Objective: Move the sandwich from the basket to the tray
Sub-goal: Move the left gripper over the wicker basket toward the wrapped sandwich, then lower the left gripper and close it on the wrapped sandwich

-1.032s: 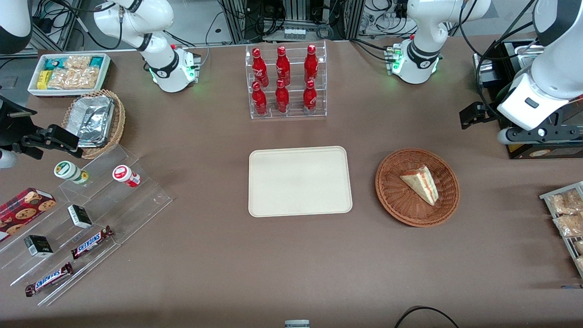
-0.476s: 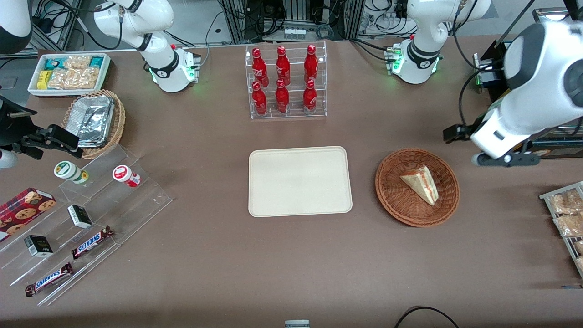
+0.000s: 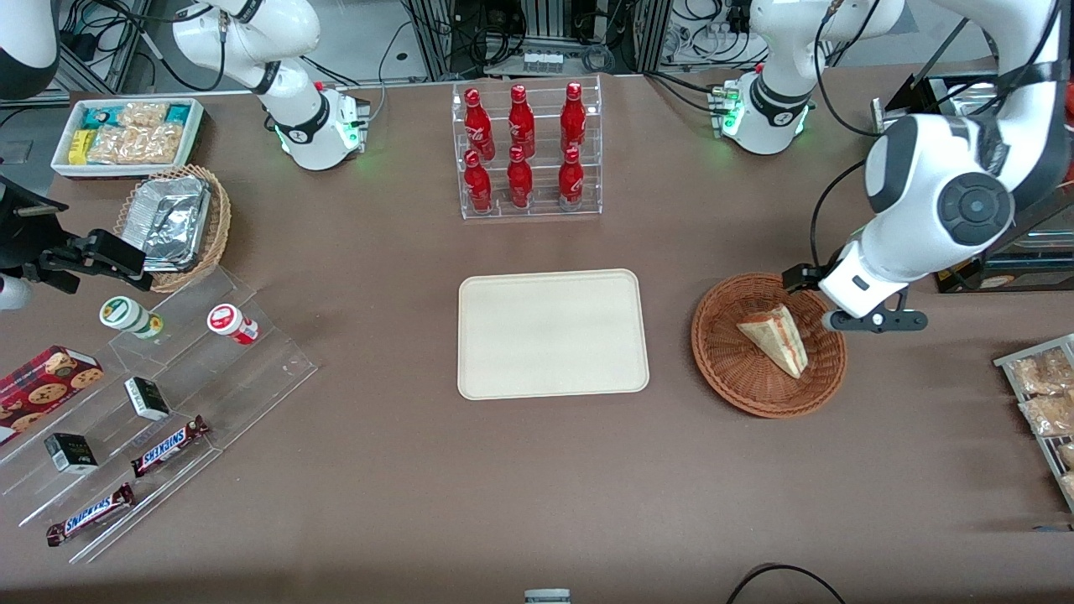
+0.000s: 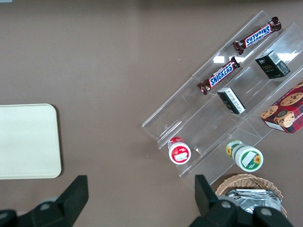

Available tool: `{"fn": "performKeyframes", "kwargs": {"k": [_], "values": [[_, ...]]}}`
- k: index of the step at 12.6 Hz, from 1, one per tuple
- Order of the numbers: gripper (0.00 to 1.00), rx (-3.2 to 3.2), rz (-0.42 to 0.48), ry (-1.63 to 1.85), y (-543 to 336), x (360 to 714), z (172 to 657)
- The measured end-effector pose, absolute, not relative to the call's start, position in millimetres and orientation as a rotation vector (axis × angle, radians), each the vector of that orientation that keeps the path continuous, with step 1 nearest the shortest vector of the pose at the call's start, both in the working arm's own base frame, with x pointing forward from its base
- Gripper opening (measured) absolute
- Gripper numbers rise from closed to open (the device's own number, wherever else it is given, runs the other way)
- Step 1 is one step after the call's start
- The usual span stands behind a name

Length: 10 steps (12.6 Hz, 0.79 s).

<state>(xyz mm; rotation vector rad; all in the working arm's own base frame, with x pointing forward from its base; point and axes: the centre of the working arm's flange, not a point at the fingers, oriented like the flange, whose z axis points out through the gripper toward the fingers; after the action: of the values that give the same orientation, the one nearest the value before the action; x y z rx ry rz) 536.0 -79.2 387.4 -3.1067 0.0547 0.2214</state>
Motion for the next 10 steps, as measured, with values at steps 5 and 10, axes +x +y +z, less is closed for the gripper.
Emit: {"fn": "performKeyframes", "kwargs": {"k": [5, 10], "values": [[1.00, -3.117, 0.103, -0.186, -75.5, 520.5, 333.4], [1.00, -3.000, 0.030, -0.908, -78.9, 526.8, 318.9]]}}
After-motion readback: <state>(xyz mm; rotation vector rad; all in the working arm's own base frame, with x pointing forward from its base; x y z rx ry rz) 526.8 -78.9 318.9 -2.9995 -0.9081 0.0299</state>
